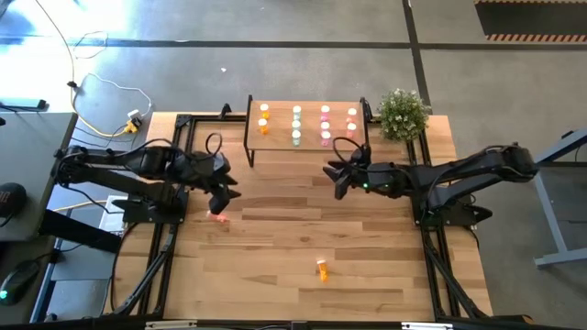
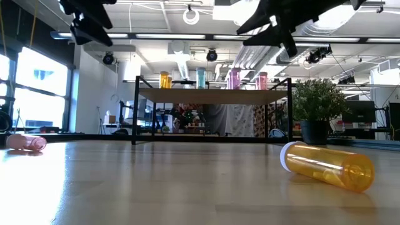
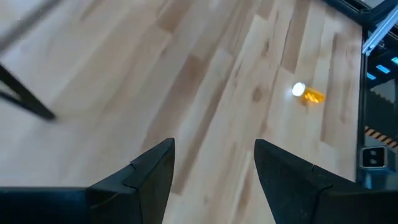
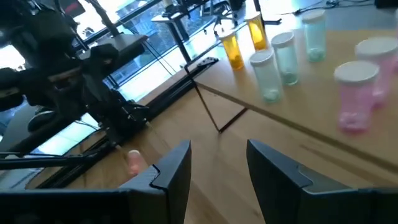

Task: Pick and place medicine bottles onto shelf by color
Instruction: Put the pink pill bottle aligned with the other pink pill bottles

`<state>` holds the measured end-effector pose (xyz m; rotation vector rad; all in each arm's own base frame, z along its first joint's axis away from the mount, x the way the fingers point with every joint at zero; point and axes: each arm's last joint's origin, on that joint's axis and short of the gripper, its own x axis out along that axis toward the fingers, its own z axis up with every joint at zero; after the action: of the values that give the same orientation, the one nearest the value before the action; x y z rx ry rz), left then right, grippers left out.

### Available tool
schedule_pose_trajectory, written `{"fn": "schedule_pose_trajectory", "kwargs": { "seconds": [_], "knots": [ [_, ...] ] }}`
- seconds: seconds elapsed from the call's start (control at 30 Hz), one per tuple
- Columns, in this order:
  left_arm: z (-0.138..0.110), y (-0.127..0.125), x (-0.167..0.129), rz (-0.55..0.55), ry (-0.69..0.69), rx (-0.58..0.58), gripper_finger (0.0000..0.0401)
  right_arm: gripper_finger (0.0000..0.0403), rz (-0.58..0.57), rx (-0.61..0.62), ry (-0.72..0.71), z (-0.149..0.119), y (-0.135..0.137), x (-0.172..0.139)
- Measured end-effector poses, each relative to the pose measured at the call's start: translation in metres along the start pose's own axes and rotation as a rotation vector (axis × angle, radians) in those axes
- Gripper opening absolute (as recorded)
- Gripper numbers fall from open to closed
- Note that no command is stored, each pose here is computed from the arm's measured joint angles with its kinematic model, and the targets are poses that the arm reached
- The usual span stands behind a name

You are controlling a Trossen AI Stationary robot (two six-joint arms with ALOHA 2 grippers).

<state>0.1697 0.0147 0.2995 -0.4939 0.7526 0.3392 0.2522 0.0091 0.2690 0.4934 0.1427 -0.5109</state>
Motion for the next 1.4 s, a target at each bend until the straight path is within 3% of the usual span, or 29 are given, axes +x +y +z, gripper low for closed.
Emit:
{"fn": "schedule_pose_trajectory", "kwargs": {
  "seconds": [0.17,0.5,0.7,0.8,1.0,1.17,1.23,1.4],
  "knots": [
    [-0.014,-0.012,-0.002,0.022,0.051,-0.154,0.0211,0.0147,0.004,-0.048,-0.019,0.011,-0.004,-0.012],
    [-0.037,-0.037,0.013,0.140,0.100,-0.701,0.0211,0.0147,0.079,-0.179,-0.008,0.029,-0.013,-0.042],
    [-0.050,-0.051,0.033,0.248,0.137,-0.858,0.0211,0.0147,0.094,-0.244,0.005,0.032,-0.016,-0.051],
    [-0.055,-0.057,0.042,0.279,0.156,-0.793,0.0211,0.0147,0.121,-0.290,0.026,0.031,-0.016,-0.051],
    [-0.063,-0.058,0.054,0.302,0.288,-0.381,0.0211,0.0147,0.161,-0.345,0.082,0.026,-0.016,-0.049],
    [-0.070,-0.050,0.051,0.408,0.362,-0.259,0.0211,0.0147,0.166,-0.352,0.099,0.024,-0.016,-0.050],
    [-0.070,-0.049,0.051,0.402,0.366,-0.210,0.0211,0.0147,0.165,-0.352,0.101,0.024,-0.016,-0.050],
    [-0.072,-0.049,0.052,0.339,0.427,0.104,0.0211,0.0147,0.157,-0.335,0.097,0.024,-0.017,-0.049]
  ]
}}
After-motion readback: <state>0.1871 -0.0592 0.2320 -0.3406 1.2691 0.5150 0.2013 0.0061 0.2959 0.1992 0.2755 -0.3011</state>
